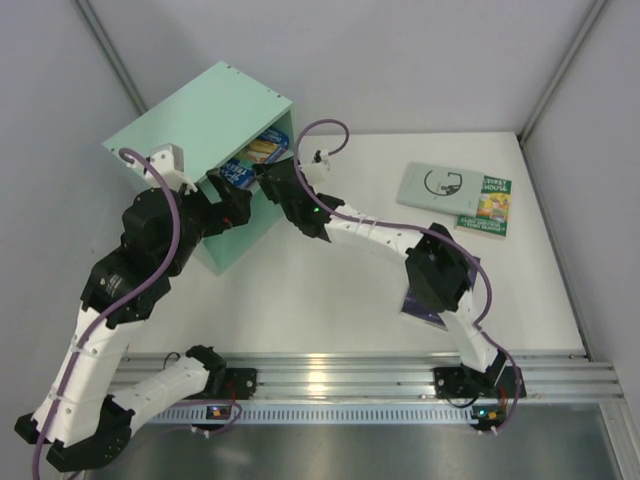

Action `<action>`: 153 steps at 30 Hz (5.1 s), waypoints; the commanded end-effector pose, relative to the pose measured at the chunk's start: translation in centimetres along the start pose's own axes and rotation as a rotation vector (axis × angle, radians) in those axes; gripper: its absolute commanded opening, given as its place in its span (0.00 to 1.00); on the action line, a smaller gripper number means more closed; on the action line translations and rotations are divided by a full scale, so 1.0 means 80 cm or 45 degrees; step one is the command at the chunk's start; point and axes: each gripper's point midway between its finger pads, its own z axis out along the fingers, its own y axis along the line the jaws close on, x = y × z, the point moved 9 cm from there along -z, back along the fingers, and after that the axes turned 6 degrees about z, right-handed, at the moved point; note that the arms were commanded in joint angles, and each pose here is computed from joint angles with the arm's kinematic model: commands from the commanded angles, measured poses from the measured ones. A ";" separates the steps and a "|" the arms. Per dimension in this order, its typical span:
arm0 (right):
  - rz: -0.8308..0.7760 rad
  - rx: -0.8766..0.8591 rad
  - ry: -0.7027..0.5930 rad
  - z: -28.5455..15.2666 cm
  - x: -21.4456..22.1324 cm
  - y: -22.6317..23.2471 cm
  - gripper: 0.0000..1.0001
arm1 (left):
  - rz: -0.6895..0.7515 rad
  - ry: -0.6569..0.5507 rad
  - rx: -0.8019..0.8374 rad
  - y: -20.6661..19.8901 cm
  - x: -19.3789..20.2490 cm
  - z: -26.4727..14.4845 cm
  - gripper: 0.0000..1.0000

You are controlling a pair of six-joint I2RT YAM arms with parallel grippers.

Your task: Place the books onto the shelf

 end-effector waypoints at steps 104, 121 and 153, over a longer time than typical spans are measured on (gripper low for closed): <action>-0.352 -0.219 -0.129 -0.270 -0.364 -0.090 0.51 | 0.949 0.209 -0.976 0.030 0.094 0.250 0.28; -0.353 -0.206 -0.112 -0.266 -0.363 -0.097 0.51 | 0.975 0.207 -0.693 -0.013 0.095 0.248 0.26; -0.413 -0.197 -0.189 -0.288 -0.374 -0.072 0.49 | 1.475 0.154 -0.639 -0.045 0.091 0.359 0.00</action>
